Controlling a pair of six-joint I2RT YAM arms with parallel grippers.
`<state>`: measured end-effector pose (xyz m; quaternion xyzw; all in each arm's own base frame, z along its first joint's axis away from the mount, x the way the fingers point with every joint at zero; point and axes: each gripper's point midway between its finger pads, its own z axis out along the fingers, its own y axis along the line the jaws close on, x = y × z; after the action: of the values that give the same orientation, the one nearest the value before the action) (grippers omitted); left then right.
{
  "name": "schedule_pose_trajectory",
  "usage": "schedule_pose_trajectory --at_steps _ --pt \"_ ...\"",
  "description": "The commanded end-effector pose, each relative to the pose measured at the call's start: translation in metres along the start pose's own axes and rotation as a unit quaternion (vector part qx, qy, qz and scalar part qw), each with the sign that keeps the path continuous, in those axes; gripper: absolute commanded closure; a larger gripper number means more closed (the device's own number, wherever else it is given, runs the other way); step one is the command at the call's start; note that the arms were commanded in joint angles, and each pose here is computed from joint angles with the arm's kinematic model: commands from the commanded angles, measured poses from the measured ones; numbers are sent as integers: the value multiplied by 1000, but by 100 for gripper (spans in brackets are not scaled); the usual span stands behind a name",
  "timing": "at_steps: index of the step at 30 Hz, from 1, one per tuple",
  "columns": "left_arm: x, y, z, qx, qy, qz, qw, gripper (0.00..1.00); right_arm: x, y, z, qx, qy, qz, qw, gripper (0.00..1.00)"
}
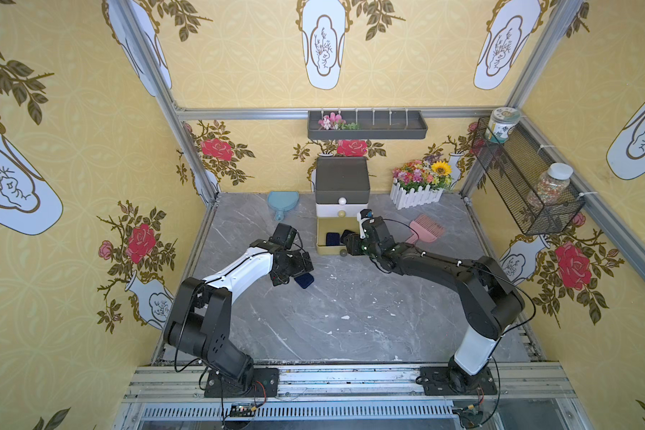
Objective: Place the brooch boxes into the drawer by color
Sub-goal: Pick up the brooch box from the center of the board.
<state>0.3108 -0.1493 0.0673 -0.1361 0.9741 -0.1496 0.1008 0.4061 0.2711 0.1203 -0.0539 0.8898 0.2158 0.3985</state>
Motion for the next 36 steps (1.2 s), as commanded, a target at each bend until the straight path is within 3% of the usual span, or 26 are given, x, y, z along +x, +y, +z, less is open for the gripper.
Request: schedule_pose_trajectory --at_steps 1,13,21,33,36 --pt "1 7 7 -25 8 -7 1000 1 1 8 -14 -21 -26 17 999 38" --pt "1 3 33 -51 35 -6 998 4 60 -12 -39 -13 13 41 999 35" --pt "2 4 40 -70 45 -5 997 16 59 -13 -40 -14 14 48 999 34" --pt "5 9 47 -83 55 -3 995 25 57 -18 -42 -10 15 52 999 34" --pt "5 9 48 -83 55 -3 995 33 57 -18 -42 -10 15 52 998 34"
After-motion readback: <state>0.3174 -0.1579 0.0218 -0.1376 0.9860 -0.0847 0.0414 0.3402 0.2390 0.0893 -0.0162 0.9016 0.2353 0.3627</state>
